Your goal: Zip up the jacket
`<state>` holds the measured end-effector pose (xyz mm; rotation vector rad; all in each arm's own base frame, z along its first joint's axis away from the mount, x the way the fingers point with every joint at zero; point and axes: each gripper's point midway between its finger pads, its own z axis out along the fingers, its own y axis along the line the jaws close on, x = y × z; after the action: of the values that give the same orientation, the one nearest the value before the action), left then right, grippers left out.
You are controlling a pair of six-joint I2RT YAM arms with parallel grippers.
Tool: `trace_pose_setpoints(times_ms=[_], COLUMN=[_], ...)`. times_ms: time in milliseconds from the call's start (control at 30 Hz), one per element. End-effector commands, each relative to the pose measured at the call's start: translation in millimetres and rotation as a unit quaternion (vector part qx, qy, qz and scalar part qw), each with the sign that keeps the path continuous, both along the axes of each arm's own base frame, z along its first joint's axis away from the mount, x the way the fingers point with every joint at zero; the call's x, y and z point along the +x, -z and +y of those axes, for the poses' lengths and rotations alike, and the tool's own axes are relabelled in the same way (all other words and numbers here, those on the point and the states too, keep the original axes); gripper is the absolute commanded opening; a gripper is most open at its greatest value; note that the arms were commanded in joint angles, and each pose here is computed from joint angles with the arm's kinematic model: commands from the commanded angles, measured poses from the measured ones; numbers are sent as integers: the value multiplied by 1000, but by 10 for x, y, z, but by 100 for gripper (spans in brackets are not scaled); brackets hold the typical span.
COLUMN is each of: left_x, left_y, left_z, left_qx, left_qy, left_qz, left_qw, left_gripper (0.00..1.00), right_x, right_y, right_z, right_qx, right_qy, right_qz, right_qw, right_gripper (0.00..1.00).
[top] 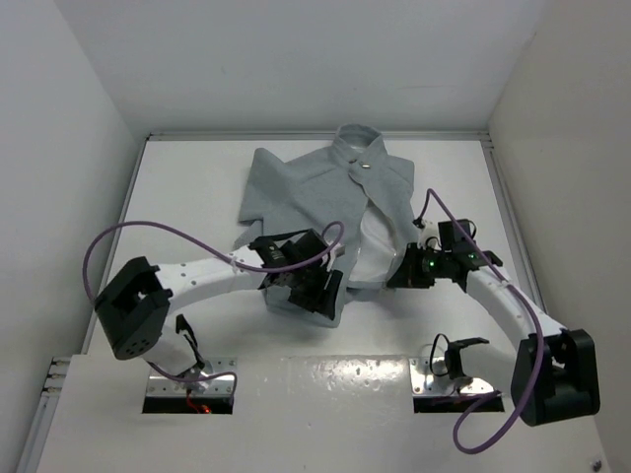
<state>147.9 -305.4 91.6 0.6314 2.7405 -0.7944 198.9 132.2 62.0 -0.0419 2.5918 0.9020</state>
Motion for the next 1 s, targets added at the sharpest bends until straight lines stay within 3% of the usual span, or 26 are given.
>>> trace_pose_setpoints(times_ms=[0,133,300,433,500,567,600,700,833,967], left_x=[-152,112,834,1353,1455,1428,1399,1241,977,732], left_y=[270,457,699,825,845,739,664,283,48,284], left_z=[47,61,490,687,724,541,493,306,146,142], left_qx=[43,96,202,258,246,179,155,75,32,62], left_qy=[-29,-64,-148,-126,-104,-81,-72,-44,-33,-20], left_qz=[63,39,-44,-107,-117,-120,-126,-140,-139,-124], left_qw=[997,992,967,952,956,973,977,986,989,990], left_gripper=[61,62,60,60,62,65,77,100,100,100], right_x=[264,331,323,340,367,381,379,397,388,369], right_y=[-184,-238,-226,-230,-224,-248,-247,-270,-272,-245], right_z=[31,25,49,120,136,150,162,156,145,151], right_qx=[6,-3,0,21,25,29,30,29,30,31], right_qy=[9,-2,-19,-25,-24,-24,-26,-25,-21,-19], right_qz=[-29,-33,-26,-26,-28,-32,-32,-37,-41,-40], right_qw=[1000,999,999,999,999,999,999,999,998,999], right_gripper=[0,0,0,0,0,0,0,0,0,0])
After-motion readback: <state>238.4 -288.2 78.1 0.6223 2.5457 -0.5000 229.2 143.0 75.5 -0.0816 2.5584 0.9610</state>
